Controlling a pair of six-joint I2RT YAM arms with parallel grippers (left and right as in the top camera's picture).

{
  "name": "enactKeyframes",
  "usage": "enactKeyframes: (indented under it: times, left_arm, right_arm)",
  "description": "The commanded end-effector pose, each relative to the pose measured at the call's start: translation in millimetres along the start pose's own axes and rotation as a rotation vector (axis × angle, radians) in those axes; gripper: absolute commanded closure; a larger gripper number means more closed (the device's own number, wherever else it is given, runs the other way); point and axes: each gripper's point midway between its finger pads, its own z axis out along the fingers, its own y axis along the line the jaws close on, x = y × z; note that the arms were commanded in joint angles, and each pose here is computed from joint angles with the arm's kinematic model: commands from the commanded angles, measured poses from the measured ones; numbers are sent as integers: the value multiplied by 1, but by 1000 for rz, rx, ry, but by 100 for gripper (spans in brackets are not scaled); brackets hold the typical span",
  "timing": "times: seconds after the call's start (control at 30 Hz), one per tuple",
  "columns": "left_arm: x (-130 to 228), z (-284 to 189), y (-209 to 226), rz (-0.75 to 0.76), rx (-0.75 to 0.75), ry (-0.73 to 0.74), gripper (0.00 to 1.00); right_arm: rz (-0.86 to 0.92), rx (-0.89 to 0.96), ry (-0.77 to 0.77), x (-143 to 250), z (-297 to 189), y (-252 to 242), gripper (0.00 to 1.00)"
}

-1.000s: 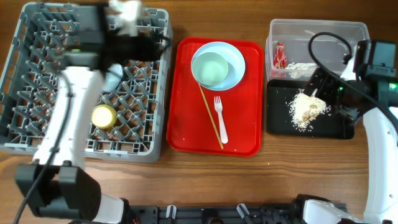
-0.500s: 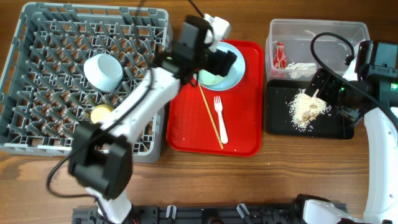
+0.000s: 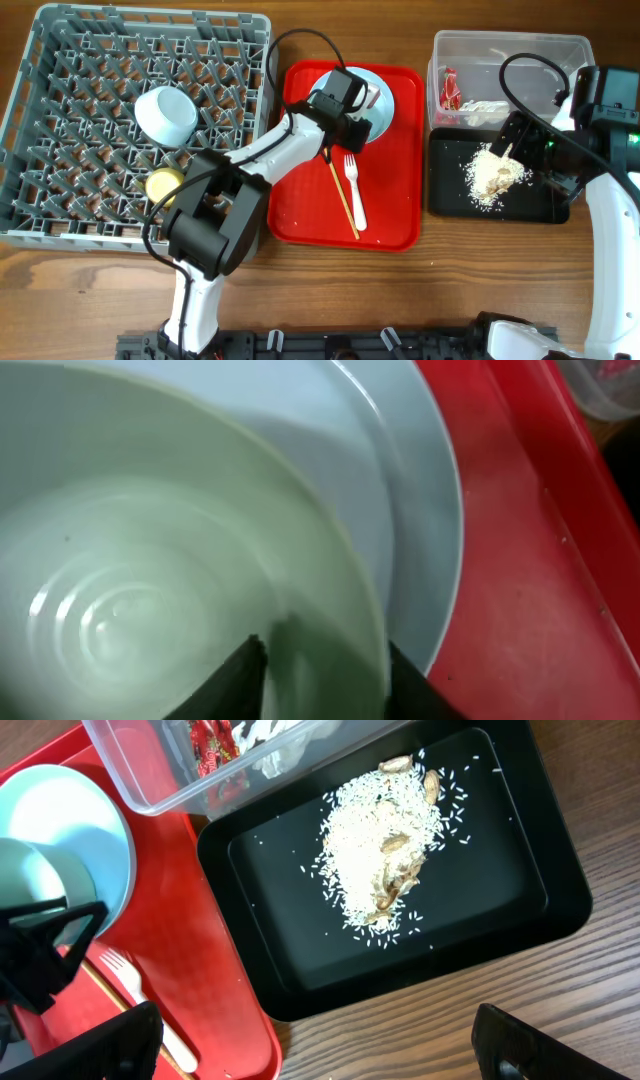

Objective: Sort waste into correct bins and load items into the dishwasher rack
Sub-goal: 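Carry the green bowl with the left gripper over the dish rack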

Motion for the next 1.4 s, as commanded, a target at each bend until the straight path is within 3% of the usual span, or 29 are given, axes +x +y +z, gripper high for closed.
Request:
enactKeyframes:
  times: [0.0,0.07,0.33,0.63,0.83,1.0,1.37]
  left_arm:
    - [-2,1,0,11,-10,-5,86]
    - [-6,-1,0,13,-9,-19,96]
    - [-29,-25,-5,23,-4,-91,96]
    - [-82,-113,-15,-26,101,-285,96]
    - [-107,-170,20,-135,188,-408,96]
    - [-120,-219,82,-262,307,-533,96]
    - [-90,-247,180,-477,460,-569,96]
  right_arm:
    - [14,9,-29,-5,-7,-2,0]
    - [13,10,-28,-5,-7,-2,0]
    - [5,11,-24,-4,-7,-2,0]
    - [-10,12,-21,-4,-7,-2,0]
    - [-11,12,-22,-4,-7,-2,0]
    - [-12,12,-23,-4,-7,-2,0]
    - [-12,12,-23,-4,-7,-2,0]
